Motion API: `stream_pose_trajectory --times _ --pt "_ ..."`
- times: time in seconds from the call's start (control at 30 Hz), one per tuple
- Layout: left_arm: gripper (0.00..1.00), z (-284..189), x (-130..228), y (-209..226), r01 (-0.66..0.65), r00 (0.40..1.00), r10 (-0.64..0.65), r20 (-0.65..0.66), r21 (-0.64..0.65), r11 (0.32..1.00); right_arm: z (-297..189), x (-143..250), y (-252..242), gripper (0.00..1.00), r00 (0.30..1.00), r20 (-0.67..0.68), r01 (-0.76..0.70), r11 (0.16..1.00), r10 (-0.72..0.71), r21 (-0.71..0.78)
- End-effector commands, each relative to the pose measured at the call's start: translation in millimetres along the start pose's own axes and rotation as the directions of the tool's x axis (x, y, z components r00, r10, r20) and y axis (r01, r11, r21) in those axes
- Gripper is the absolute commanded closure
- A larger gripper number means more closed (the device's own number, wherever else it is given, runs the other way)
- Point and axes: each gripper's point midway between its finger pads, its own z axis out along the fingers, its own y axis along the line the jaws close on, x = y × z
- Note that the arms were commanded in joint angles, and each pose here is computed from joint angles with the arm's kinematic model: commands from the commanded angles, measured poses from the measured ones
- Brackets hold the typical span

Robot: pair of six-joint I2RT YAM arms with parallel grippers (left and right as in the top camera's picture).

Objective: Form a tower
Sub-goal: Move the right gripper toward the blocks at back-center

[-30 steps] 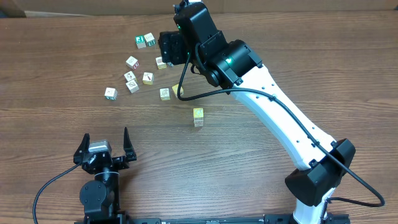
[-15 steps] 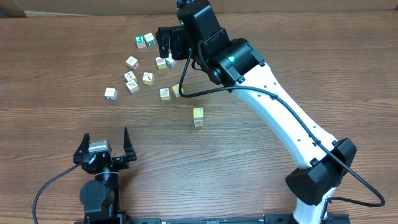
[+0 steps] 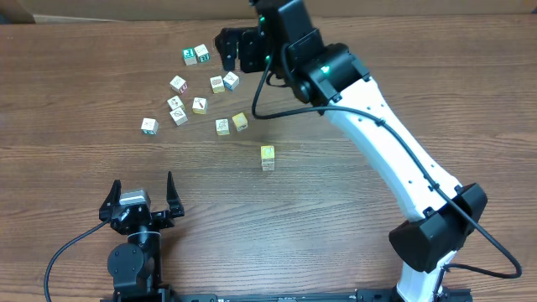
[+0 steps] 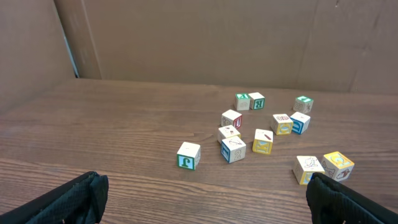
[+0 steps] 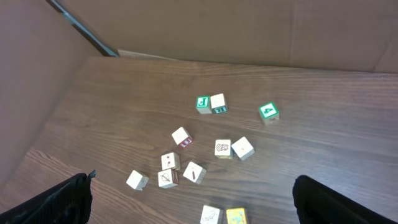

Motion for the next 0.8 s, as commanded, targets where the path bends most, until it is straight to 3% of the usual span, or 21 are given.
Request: stream_pose_trajectory --times 0.0,0.6,0.77 --pt "0.0 -0.4 -1.1 -0.7 -0.023 1.0 0.023 0.009 0.003 1.0 10.9 -1.4 2.8 0.0 0.999 -0.007 0.04 0.998 -0.04 -0.041" --pt "0.0 -0.4 -1.1 -0.7 -0.023 1.0 0.023 0.009 0.003 1.0 139.2 83.4 -35.6 0.0 0.976 -0.17 0.141 0.99 -0.14 -0.006" --pt "0.01 -0.4 -1.1 -0.7 -0.023 1.0 0.023 0.009 0.003 1.0 164.6 100.9 -44.5 0.04 0.959 -0.183 0.217 0.976 -0.216 -0.016"
